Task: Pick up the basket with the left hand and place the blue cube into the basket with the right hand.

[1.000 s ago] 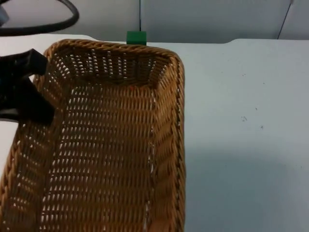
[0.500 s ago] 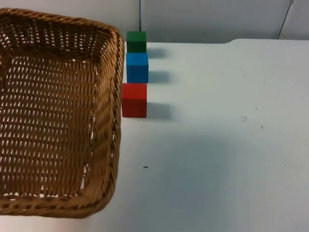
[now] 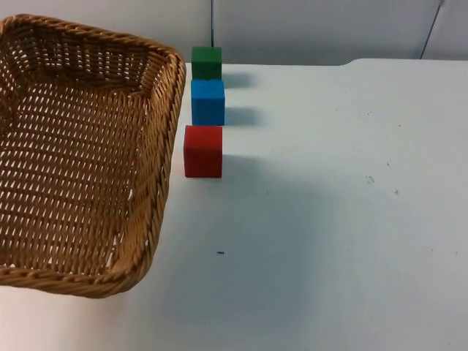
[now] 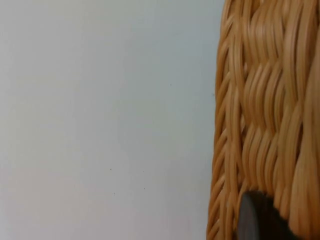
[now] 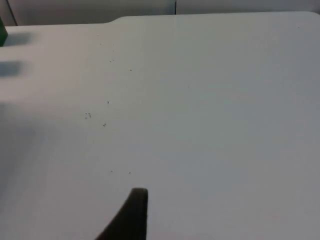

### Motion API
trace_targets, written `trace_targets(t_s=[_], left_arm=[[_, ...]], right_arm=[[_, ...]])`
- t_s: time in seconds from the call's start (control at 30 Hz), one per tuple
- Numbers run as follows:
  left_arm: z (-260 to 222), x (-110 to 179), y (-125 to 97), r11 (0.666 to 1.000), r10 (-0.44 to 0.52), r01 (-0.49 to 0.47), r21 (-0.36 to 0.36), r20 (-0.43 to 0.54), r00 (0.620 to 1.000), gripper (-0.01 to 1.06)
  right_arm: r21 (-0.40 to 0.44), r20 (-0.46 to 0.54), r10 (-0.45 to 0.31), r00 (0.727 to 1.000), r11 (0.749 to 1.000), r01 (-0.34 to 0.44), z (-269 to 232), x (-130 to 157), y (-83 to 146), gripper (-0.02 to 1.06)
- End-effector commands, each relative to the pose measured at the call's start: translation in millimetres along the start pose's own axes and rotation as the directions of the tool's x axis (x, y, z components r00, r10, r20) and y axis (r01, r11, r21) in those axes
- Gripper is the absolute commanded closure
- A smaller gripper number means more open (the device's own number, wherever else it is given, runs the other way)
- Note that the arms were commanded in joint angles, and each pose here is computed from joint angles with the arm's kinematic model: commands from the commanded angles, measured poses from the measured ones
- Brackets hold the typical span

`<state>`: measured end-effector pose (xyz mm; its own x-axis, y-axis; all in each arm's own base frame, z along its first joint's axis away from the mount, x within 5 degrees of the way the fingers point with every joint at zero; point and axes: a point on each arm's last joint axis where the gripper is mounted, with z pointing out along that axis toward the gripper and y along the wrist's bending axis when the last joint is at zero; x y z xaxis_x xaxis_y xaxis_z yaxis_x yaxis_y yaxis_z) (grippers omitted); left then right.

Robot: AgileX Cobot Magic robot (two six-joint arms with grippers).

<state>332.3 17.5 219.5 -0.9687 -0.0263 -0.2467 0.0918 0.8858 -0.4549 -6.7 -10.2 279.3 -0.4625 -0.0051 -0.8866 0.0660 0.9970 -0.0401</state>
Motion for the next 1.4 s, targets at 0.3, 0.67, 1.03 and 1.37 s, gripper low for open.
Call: trace_targets(t_s=[0.3,0.67,1.03,1.37], left_arm=[[-9,4,22,0.998,-0.06,0.06,0.005,-0.029,0.998,1.05],[-12,5,13,0.996,-0.047,0.049,0.075,-0.034,0.998,1.05],[-30,7,-5,0.989,-0.018,0.016,0.144,0.012,1.0,1.05],[-30,7,-3,0.993,-0.009,0.008,0.121,0.009,1.0,1.05]], right_arm=[[-0.106,0.079,-0.083,0.993,0.99,0.091,-17,-15,9,0.01],[-0.286,0.171,-0.135,0.976,0.941,0.18,-1,-101,30,0.02],[-0.341,0.081,-0.13,0.988,0.928,0.15,61,-162,41,0.02],[-0.423,0.018,-0.131,0.991,0.897,0.126,121,-187,54,0.03]])
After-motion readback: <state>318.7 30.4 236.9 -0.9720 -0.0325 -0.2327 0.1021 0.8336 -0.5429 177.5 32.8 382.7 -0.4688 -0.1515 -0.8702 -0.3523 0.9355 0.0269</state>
